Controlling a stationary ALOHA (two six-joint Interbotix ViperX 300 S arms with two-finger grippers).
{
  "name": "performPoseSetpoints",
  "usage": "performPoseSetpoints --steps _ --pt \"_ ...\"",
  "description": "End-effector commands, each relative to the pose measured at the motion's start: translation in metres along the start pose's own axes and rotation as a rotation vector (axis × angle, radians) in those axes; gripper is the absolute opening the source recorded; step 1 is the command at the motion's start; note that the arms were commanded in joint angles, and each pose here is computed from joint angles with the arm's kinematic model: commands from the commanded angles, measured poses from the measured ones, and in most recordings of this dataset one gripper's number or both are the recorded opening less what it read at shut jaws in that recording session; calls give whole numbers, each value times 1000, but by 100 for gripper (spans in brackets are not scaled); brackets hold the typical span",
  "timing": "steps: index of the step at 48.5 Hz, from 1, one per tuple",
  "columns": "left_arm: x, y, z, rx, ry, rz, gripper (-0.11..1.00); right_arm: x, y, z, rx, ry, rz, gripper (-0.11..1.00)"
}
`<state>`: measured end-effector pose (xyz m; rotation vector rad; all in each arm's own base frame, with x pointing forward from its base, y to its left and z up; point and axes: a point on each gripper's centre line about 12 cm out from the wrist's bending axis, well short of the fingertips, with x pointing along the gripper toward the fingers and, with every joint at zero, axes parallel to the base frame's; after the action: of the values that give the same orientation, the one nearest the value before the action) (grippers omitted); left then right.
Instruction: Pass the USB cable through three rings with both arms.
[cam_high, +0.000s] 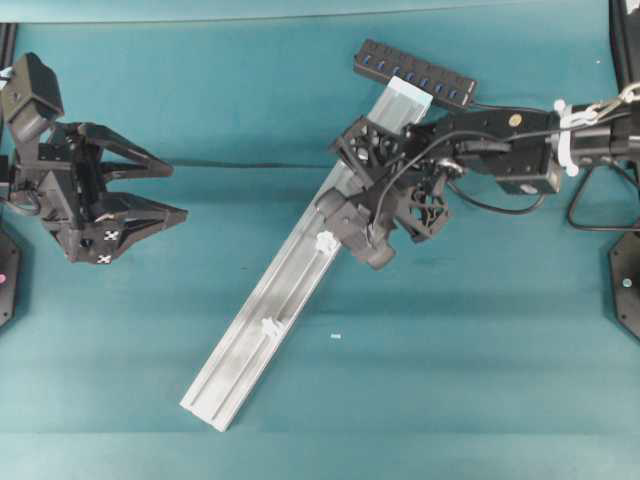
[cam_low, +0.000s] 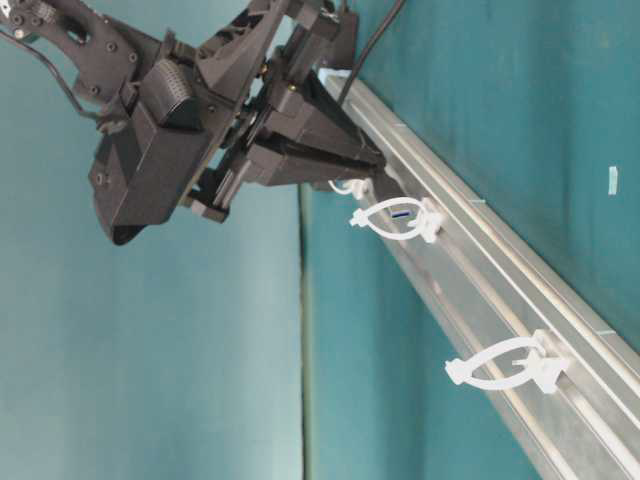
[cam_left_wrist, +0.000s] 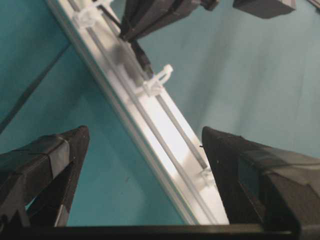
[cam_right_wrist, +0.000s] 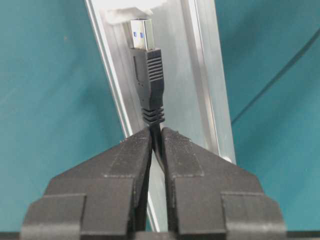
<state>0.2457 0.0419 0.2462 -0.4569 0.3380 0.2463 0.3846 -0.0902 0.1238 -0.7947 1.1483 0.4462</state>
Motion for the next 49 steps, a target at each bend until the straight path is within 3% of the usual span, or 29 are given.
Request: performPoseSetpoints --steps 1,39,49 --pt "-1 -3 5 1 -17 -10 97 4 4 5 -2 -3 9 9" --pt "-1 -3 5 -4 -19 -10 97 0 5 35 31 -75 -20 9" --pt "-1 -2 3 -4 -12 -7 97 -1 2 32 44 -73 -22 9"
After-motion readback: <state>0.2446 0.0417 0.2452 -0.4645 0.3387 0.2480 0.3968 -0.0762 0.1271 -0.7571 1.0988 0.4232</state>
